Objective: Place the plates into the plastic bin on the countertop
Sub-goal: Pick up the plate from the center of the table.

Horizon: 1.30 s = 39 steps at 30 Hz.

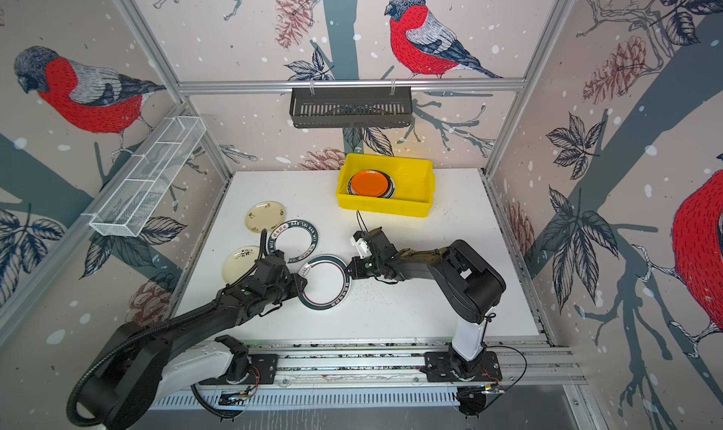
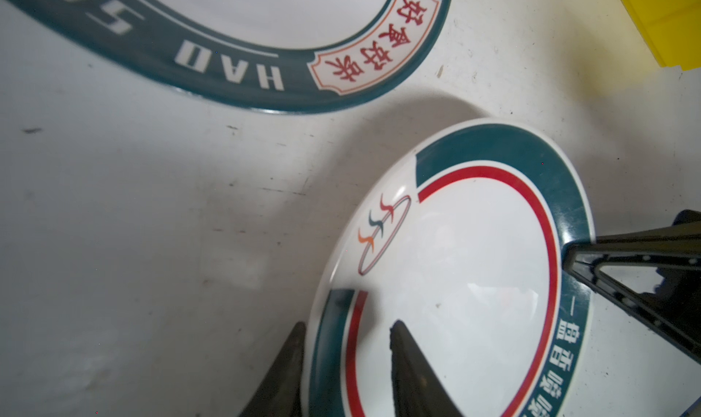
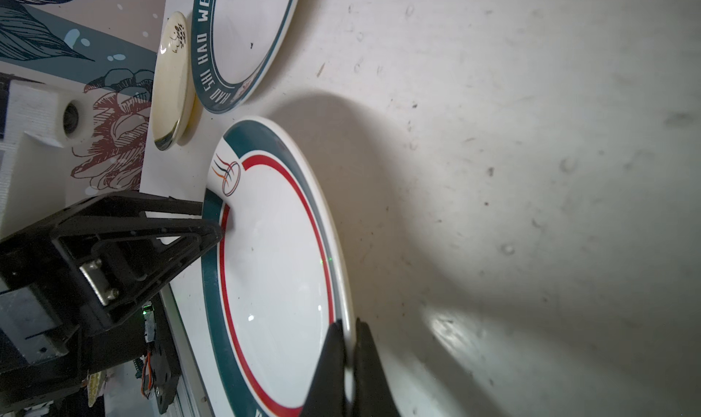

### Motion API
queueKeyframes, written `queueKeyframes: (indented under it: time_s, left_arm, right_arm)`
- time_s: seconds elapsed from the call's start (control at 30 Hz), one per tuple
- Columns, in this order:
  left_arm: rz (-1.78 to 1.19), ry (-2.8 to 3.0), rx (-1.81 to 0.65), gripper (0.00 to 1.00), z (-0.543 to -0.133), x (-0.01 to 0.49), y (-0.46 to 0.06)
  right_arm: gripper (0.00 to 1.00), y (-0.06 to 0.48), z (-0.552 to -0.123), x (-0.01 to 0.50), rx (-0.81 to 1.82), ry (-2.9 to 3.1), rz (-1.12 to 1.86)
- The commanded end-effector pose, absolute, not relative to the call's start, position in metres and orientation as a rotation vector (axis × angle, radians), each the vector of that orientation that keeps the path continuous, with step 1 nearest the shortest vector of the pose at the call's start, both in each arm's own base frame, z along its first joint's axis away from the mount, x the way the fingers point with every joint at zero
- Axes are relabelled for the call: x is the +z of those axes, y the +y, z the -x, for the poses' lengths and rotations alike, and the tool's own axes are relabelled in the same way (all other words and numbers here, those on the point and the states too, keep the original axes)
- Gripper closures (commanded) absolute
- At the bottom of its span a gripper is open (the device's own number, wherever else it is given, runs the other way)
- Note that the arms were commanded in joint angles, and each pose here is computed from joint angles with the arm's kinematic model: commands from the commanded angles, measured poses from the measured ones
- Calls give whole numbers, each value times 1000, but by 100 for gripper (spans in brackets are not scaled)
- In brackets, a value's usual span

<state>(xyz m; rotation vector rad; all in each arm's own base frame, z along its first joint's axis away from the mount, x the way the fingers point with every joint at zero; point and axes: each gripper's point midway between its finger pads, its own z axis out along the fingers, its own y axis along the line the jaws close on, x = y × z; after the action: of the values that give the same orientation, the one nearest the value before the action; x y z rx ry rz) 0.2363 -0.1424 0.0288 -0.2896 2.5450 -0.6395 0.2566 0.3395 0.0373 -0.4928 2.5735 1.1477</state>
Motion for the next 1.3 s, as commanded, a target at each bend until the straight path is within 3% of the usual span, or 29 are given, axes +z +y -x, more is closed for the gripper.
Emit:
queueKeyframes:
  time_s: [0.0,0.2,0.23,0.27,0.5,0.6,0.77,1.27]
  left_arm:
    - [269,2502,-678,63,-244,43,-148]
    - [227,2479,-687,63,-250,60,-152]
    - [216,2472,-694,27,-251,64,-153]
    - [212,2458,-703,25,-253,70,-154]
    - [171,2304,-676,19,-268,121,-147]
    - [184,2235,-663,10,-270,139,-139]
    - [207,2176,-654,3,-271,153,-128]
    - [197,2107,-655,3,-284,170,-125]
  right_arm:
    - [100,324,-253,24,1034,2633,511]
    - [100,317,-262,39,1082,2599,463]
    - [100,316,-265,43,1087,2590,456]
    - [100,316,-268,47,1086,2581,457]
    - [100,311,-285,85,1102,2484,446]
    - [100,303,-291,96,1107,2456,419]
    - [100,288,-304,117,1121,2402,364]
    - [100,248,-407,223,1115,2131,171]
